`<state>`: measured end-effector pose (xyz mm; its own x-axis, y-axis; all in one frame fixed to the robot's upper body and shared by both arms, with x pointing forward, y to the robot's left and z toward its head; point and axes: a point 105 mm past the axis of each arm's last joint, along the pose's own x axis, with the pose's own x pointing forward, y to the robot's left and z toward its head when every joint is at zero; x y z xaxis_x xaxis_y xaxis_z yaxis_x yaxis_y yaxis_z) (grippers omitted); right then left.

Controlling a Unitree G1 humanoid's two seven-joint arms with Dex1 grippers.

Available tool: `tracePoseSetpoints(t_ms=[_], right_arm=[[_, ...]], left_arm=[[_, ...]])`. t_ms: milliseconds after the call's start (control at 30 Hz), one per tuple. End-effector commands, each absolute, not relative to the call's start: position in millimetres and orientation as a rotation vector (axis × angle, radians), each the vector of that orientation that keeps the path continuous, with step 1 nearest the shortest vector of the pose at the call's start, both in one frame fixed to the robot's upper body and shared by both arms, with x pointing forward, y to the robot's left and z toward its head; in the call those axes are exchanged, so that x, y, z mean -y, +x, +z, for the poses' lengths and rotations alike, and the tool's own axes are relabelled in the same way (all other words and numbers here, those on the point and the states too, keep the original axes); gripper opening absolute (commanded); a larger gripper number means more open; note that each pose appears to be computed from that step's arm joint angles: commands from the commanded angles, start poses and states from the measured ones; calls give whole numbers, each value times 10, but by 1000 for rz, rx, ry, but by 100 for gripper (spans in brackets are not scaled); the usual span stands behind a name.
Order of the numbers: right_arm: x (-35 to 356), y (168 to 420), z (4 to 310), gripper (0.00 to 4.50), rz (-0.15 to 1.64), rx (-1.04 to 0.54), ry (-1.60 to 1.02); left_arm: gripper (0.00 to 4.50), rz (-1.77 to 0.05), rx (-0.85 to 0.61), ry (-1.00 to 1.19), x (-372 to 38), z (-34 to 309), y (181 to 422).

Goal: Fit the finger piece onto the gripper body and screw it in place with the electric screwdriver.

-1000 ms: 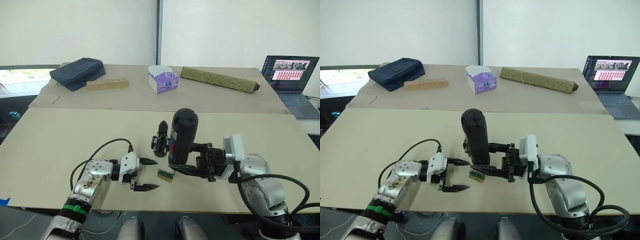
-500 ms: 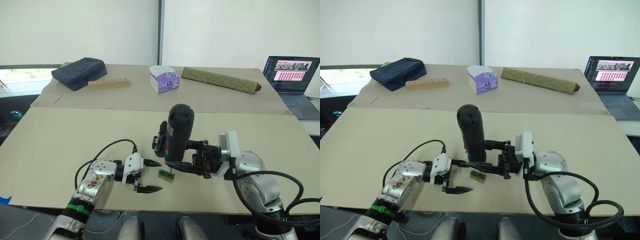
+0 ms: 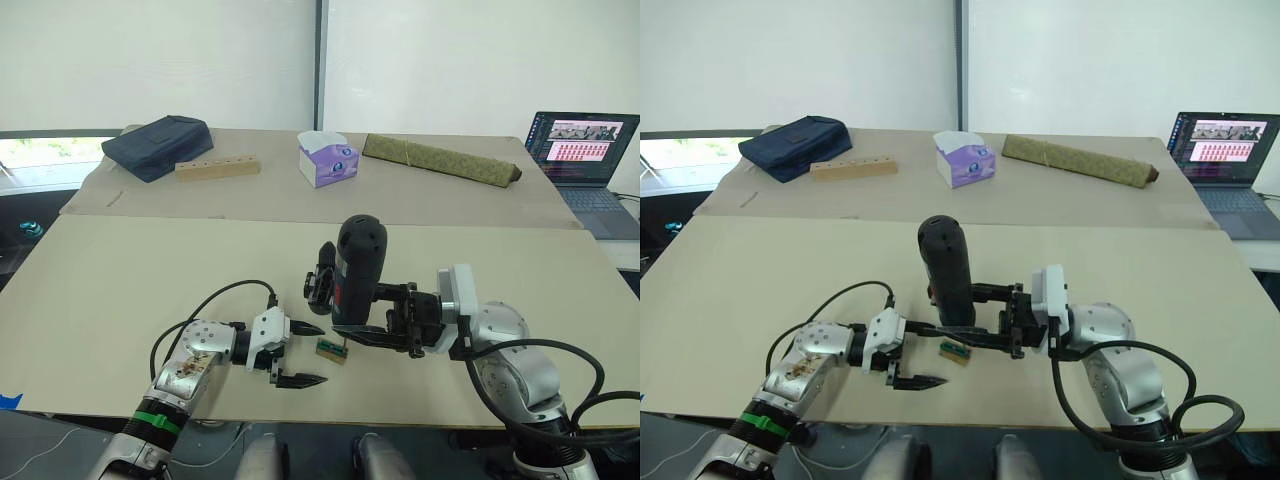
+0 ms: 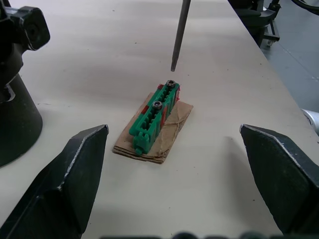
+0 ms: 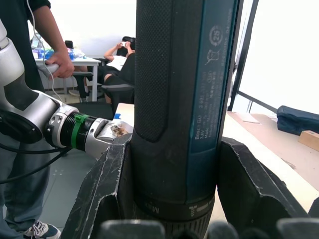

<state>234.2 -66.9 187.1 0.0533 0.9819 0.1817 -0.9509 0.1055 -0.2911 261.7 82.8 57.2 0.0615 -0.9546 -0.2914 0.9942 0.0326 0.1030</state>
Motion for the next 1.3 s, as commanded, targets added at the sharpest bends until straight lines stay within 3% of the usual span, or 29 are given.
tracePoseSetpoints(t_ms=[33,1300], right_arm=[[643,2294,2003,191,1491,454,-138],[669,2324,1996,191,1486,448,-137]], left_arm=[[450,-1533,-199,298,-792,496,2541],[450,-1526,-233,289,-800,479,2520]])
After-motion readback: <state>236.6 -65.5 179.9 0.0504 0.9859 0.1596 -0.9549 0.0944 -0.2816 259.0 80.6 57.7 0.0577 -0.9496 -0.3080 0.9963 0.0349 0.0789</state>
